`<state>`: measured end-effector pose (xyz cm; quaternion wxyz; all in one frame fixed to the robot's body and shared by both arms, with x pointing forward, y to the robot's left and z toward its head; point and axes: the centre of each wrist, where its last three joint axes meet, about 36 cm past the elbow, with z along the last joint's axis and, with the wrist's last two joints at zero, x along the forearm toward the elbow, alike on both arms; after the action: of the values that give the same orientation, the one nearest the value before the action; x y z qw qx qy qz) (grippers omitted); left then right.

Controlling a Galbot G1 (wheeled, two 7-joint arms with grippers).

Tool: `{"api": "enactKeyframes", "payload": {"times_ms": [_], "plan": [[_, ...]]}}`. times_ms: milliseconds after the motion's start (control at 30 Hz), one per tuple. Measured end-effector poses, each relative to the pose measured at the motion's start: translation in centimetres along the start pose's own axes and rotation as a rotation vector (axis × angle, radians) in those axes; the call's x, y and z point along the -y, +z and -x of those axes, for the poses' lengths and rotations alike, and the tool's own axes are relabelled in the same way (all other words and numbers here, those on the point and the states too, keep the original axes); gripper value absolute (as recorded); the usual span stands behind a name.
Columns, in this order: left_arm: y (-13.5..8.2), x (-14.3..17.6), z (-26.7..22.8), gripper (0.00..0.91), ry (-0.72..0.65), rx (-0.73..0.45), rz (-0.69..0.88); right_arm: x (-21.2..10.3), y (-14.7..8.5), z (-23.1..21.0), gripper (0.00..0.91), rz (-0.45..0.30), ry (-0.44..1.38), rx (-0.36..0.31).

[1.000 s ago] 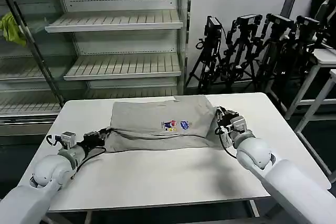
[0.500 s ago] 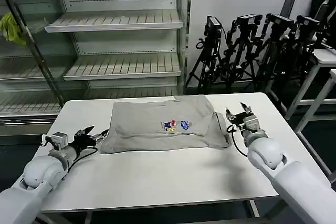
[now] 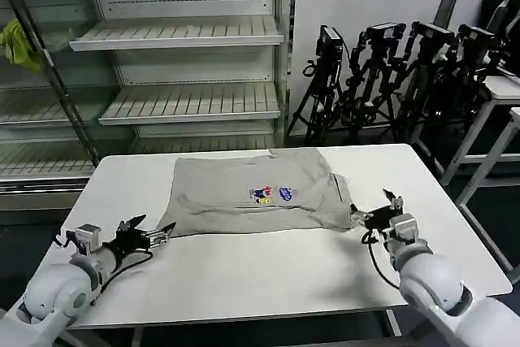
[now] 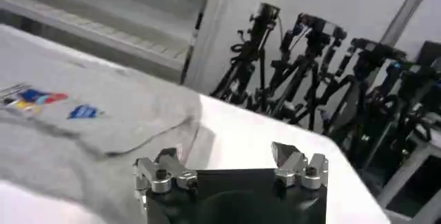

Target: Fold and organize the clothes.

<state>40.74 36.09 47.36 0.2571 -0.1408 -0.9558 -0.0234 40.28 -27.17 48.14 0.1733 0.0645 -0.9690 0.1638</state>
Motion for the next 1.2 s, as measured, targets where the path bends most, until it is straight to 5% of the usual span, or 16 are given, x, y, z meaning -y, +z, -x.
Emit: {"api": "enactKeyframes", "payload": {"times_ms": [733, 967, 1200], "plan": [[1.3, 0.5, 0.8, 0.907, 0.016, -0.018, -0.016, -3.1, 3.4, 0.9, 0.907, 0.053, -0.037, -0.052], [1.4, 0.7, 1.1, 0.363, 0.02, -0.016, -0.012, -3.4, 4.2, 1.3, 0.897, 0.057, -0.035, -0.054], [1.5, 0.8, 1.1, 0.232, 0.022, -0.015, -0.008, -3.4, 4.5, 1.7, 0.856, 0.053, -0.03, -0.044]]}}
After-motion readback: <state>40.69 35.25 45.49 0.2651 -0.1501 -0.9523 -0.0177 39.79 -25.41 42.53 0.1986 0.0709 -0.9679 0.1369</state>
